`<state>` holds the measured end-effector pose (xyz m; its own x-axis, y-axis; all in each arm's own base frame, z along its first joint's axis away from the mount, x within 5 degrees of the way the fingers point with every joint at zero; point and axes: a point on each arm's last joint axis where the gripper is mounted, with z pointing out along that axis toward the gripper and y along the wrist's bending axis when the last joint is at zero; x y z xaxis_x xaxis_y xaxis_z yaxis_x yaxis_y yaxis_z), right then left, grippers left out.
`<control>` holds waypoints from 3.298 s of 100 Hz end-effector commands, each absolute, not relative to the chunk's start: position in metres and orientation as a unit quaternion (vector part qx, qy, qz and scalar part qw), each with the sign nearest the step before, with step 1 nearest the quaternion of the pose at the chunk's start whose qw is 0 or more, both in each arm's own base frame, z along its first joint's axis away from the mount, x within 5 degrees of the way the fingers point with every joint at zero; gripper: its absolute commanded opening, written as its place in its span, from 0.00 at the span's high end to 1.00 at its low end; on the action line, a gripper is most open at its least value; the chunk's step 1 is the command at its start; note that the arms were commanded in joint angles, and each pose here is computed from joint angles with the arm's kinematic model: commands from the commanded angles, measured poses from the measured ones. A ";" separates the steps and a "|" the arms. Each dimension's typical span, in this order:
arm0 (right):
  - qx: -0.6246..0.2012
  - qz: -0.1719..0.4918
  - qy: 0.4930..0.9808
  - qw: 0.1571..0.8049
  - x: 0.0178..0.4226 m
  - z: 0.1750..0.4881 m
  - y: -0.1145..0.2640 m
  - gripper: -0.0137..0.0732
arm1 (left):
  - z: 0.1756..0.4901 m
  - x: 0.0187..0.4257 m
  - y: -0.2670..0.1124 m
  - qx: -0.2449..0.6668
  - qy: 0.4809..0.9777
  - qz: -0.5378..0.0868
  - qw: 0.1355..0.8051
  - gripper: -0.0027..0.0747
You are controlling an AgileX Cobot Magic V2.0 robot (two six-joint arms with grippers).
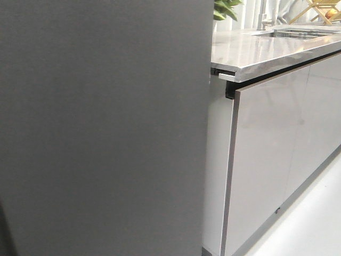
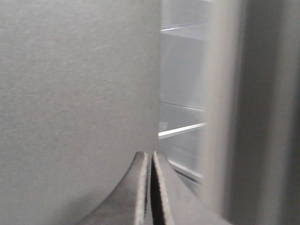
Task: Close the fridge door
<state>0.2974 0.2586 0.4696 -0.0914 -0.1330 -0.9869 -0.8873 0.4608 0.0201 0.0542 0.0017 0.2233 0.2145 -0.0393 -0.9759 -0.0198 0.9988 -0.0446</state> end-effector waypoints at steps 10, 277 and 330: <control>-0.324 0.331 0.635 0.618 0.325 0.478 0.265 0.89 | 0.219 0.054 0.002 -0.024 0.607 -0.012 0.794 0.99; -0.247 0.200 0.645 0.695 0.038 0.437 0.036 0.89 | 0.219 0.054 0.002 -0.024 0.607 -0.012 0.794 0.99; -0.103 0.044 0.667 0.736 0.046 0.347 0.013 0.89 | 0.219 0.054 0.002 -0.024 0.607 -0.012 0.794 0.99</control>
<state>0.0430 0.0191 0.3564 0.0412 -0.0919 -0.9949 -0.3146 0.9439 -0.1002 0.0542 0.0017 0.2233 0.2145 -0.0393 -0.9759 -0.0198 0.9988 -0.0446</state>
